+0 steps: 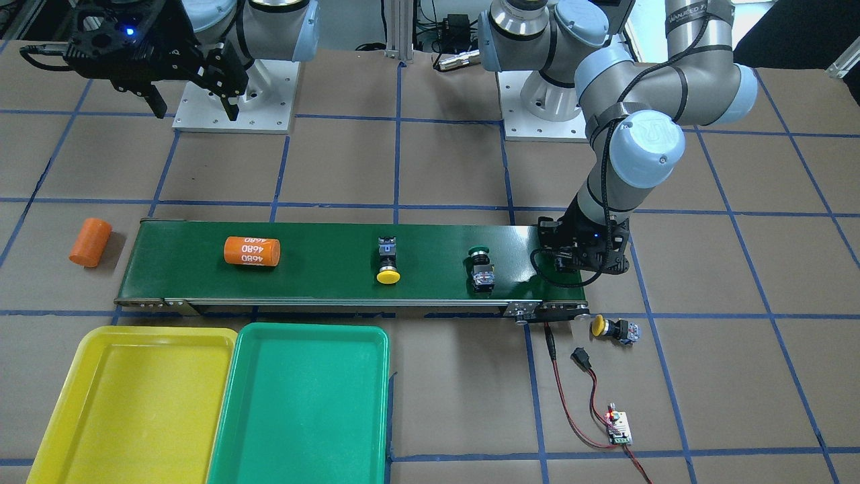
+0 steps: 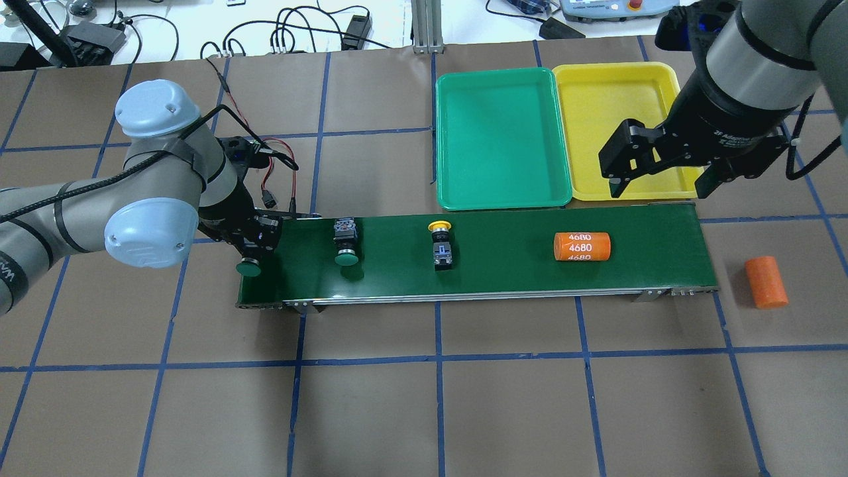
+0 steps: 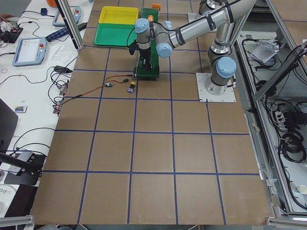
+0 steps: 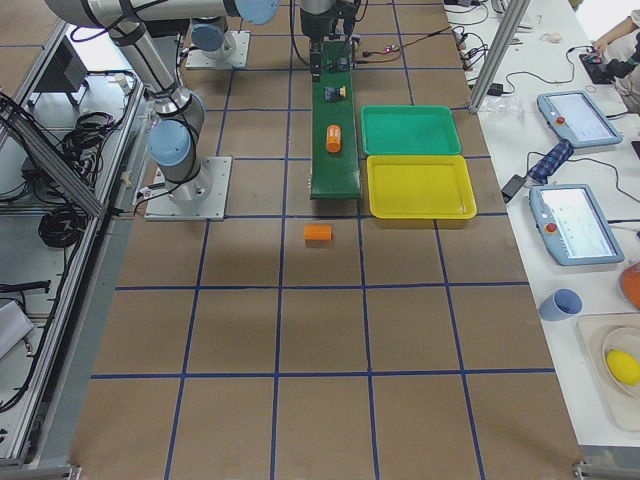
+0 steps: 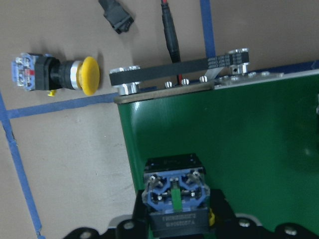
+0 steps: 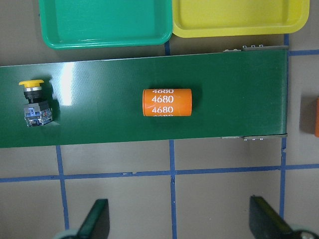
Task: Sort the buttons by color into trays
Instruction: 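Place the second green-capped button on the belt with the left gripper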
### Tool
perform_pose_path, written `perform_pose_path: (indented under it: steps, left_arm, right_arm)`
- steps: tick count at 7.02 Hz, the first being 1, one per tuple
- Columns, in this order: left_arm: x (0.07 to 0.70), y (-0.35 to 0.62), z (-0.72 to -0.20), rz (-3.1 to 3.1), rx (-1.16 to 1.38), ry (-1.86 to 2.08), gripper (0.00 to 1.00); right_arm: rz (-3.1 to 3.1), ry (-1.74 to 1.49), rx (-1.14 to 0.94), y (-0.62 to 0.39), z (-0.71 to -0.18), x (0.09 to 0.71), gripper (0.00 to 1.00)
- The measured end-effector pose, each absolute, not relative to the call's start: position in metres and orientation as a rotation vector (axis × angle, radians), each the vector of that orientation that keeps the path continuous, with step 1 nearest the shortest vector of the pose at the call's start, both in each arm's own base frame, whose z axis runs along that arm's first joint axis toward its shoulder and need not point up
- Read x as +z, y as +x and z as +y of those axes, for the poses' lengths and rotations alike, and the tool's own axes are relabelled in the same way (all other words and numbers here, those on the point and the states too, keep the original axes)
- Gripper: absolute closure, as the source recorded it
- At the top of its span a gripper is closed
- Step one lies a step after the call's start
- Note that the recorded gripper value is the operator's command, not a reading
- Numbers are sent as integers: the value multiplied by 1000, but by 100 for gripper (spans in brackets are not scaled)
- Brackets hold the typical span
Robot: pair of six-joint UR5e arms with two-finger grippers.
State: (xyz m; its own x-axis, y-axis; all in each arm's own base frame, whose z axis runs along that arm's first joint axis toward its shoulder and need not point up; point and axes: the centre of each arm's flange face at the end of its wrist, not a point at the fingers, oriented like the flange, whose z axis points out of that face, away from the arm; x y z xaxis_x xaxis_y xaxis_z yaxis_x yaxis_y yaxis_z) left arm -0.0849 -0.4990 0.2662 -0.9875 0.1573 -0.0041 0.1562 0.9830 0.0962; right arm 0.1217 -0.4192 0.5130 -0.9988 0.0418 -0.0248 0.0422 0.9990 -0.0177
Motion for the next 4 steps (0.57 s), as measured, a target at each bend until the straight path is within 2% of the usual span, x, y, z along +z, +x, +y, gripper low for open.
perform_pose_path:
  steps: [1,2,3,4]
  left_arm:
    - [263,-85,-500,3119,151,246,40]
    - [260,-86,-501,3121,148,245,35]
    - [258,-86,-503,3122,141,244,35]
    - [257,-86,-505,3124,125,246,17]
  right_arm:
    - [3116,65,-27,122,-419,513,0]
    - [3116,65,-26,122,-419,513,0]
    - [3116,65,-26,122,-419,513,0]
    - [3116,65,-27,122,-419,513,0]
